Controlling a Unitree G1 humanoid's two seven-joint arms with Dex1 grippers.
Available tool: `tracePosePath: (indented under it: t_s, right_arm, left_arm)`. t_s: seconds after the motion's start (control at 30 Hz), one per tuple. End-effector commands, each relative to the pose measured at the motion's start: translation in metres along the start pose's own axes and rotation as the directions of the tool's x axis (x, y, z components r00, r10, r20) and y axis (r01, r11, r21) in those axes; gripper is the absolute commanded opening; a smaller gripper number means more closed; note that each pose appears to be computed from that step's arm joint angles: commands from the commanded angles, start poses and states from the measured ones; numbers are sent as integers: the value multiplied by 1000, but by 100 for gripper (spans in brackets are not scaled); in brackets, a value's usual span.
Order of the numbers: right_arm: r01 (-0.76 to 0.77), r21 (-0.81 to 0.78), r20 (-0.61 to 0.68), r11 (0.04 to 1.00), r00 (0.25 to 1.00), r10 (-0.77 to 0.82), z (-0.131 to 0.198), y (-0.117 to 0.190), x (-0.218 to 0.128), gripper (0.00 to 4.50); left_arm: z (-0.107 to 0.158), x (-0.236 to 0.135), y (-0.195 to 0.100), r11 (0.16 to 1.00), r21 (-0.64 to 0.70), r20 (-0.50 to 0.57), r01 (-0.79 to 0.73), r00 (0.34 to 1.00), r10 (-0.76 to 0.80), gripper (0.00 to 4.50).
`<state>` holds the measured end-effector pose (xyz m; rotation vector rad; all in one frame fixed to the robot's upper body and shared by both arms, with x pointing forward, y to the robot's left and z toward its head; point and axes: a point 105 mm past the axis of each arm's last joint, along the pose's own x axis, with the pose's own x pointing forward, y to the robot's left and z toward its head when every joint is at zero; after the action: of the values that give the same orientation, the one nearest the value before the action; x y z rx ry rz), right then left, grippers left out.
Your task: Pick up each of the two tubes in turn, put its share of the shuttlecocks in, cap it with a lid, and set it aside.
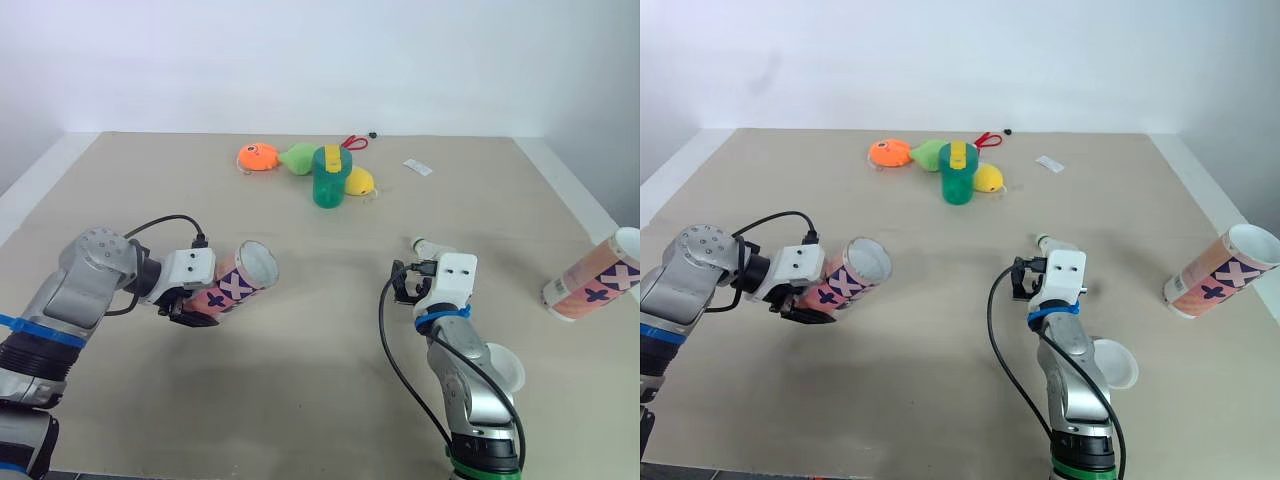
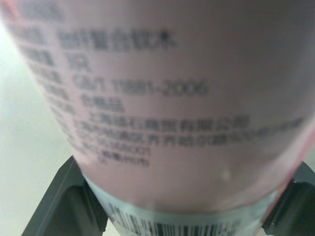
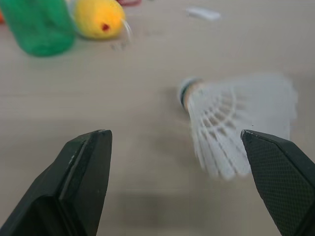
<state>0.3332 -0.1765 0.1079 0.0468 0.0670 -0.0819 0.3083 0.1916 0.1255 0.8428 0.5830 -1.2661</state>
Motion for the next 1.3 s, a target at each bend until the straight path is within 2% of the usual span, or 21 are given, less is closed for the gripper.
tracePosePath:
  t_s: [0.03, 0.1, 0.33, 0.43, 0.5, 0.57, 0.6, 0.63, 0.7, 0.83, 0.93, 1.23, 1.3]
  right_arm:
    - [-12, 27, 53, 1000, 999, 11, 15, 3, 7, 397]
    - [-14, 28, 58, 999, 998, 12, 16, 4, 10, 326]
    - [-28, 92, 52, 995, 998, 24, 20, 4, 22, 4]
    - [-153, 129, 83, 980, 986, 143, 29, 15, 21, 4]
    - [-333, 109, 170, 937, 935, 312, 52, 31, 12, 4]
    - [-575, 32, 254, 818, 796, 550, 79, 56, -11, 4]
    - [-700, -54, 280, 712, 674, 683, 93, 72, -32, 4]
    - [-773, -104, 273, 626, 583, 765, 99, 83, -47, 4]
    - [-852, -181, 205, 491, 455, 866, 102, 96, -67, 4]
    - [-905, -315, 23, 286, 294, 955, 95, 121, -84, 4]
    - [-900, -381, -40, 212, 246, 969, 93, 138, -83, 4]
    - [-877, -475, -139, 71, 155, 978, 83, 174, -79, 4]
    - [-890, -454, -145, 35, 113, 983, 83, 179, -84, 69]
  left_arm:
    - [-7, 19, -12, 998, -26, -5, 62, 998, -62, 323]
    - [-7, 19, -12, 998, -26, -5, 60, 998, -60, 323]
    - [-6, 19, -10, 998, -24, -2, 54, 999, -54, 323]
    - [-7, 19, -10, 998, -24, -4, 53, 999, -53, 323]
    - [-8, 18, -10, 998, -24, -7, 50, 999, -50, 323]
    - [-8, 18, -9, 999, -24, -7, 48, 999, -49, 323]
    - [-7, 18, -9, 999, -24, -6, 49, 999, -49, 323]
    - [-7, 18, -9, 999, -23, -6, 49, 999, -49, 323]
    - [-7, 18, -8, 999, -21, -7, 50, 999, -50, 323]
    - [-6, 18, -5, 999, -15, -9, 49, 999, -49, 323]
    - [-4, 18, -4, 999, -12, -7, 49, 999, -50, 323]
    - [-4, 17, -5, 999, -11, -7, 49, 999, -49, 323]
    - [-4, 17, -6, 999, -13, -7, 49, 999, -50, 323]
